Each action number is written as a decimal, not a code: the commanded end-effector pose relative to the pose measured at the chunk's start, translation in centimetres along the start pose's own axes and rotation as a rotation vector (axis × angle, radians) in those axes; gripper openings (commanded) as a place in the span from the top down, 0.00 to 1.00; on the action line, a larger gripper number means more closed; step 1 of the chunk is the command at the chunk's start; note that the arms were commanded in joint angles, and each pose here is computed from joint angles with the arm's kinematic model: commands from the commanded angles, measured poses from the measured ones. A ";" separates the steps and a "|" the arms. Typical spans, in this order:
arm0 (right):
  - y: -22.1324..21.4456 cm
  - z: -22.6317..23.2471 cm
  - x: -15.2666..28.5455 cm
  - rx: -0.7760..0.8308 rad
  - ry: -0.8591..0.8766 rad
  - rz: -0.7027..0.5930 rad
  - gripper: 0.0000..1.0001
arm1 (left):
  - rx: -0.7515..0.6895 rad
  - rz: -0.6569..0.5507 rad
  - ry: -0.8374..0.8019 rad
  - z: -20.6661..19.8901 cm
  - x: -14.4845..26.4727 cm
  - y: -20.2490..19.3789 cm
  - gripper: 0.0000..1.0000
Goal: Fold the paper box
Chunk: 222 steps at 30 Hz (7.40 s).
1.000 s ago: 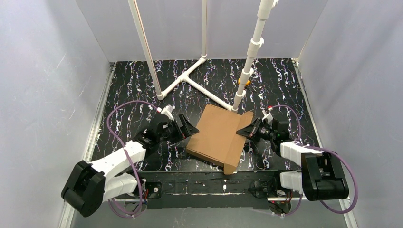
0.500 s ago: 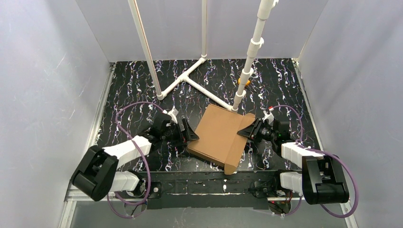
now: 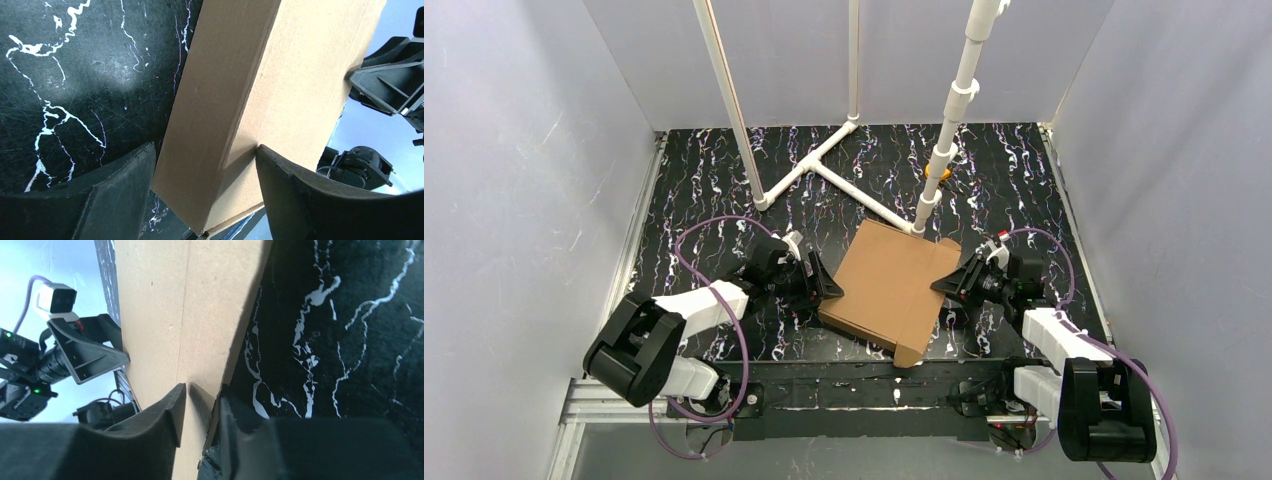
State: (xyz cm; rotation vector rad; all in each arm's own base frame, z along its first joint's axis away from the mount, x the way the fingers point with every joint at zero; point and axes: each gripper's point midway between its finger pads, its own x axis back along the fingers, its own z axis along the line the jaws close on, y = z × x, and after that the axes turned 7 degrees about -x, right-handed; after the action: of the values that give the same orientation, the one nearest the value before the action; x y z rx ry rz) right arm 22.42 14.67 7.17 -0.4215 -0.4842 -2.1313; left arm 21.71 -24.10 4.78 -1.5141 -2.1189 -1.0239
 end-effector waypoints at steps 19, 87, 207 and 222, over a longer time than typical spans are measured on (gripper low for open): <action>1.7 -4.8 1.5 0.022 -0.317 -0.060 0.99 | -0.064 -0.008 -0.108 -1.6 0.9 0.7 0.02; 1.8 -4.1 0.8 0.029 -0.247 -0.067 0.99 | 0.165 0.005 -0.588 -10.2 -1.5 0.6 0.39; 13.8 4.3 5.5 0.458 0.127 -0.251 0.02 | -1.177 0.226 0.662 -8.8 2.0 -7.0 0.02; 11.9 4.6 5.5 0.764 0.003 -0.149 0.32 | -0.481 -0.168 0.114 -7.4 12.5 4.5 0.22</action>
State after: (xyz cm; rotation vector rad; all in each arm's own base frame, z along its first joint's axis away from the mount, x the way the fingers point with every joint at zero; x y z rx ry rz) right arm 30.19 5.93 14.91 -0.0006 -1.0460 -2.0912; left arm 18.20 -24.29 22.39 -1.5346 -1.9641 -1.9675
